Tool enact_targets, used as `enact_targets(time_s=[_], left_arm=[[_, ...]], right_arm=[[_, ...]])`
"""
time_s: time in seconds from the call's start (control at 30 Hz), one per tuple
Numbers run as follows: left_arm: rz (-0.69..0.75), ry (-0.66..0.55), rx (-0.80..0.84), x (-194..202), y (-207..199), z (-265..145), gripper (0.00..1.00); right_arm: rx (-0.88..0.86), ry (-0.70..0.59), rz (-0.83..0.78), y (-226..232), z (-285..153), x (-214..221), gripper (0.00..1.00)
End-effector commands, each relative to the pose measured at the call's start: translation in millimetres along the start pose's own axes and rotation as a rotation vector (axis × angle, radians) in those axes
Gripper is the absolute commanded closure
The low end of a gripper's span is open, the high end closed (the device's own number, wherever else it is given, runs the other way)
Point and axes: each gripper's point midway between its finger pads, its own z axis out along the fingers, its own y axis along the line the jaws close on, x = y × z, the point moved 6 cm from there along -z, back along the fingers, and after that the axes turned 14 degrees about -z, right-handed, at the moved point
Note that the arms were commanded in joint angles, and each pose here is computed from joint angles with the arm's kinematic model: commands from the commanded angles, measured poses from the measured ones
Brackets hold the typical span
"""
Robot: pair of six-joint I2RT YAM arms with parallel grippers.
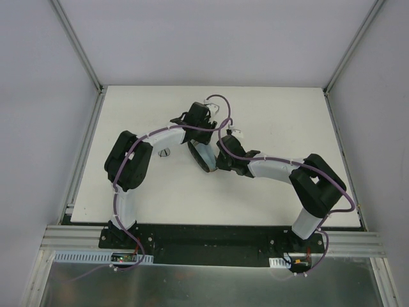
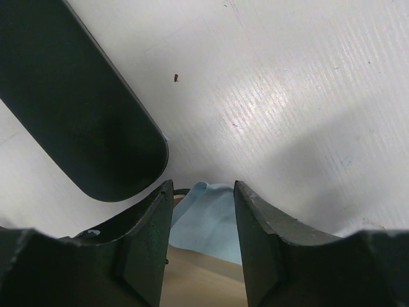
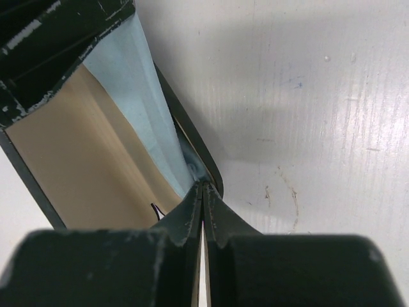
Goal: Organize the sunglasses
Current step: Place the folded cleaning cloth in the sunglasses case, then pick up the sunglasses from the center of the board.
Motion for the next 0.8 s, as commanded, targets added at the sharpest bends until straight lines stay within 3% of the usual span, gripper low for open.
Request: enact_targets(time_s=[0.0, 0.37, 0.77], left_arm=[[0.015, -0.114, 0.046, -37.7, -19.1, -32.1, 0.56], [-0.061, -0.157, 0.009, -51.9, -12.4, -55.6, 0.5], [-0.253, -0.222, -0.233, -35.6, 59.3, -92.1, 0.46]], right_arm=[[-0.006, -0.016, -0.005, -2.2, -2.7, -1.7, 0.99], [-0.008, -0.014, 0.003, -5.5, -3.5, 2.2, 0.99], [-0.03, -0.015, 0.012, -4.8, -5.7, 4.8, 0.99]])
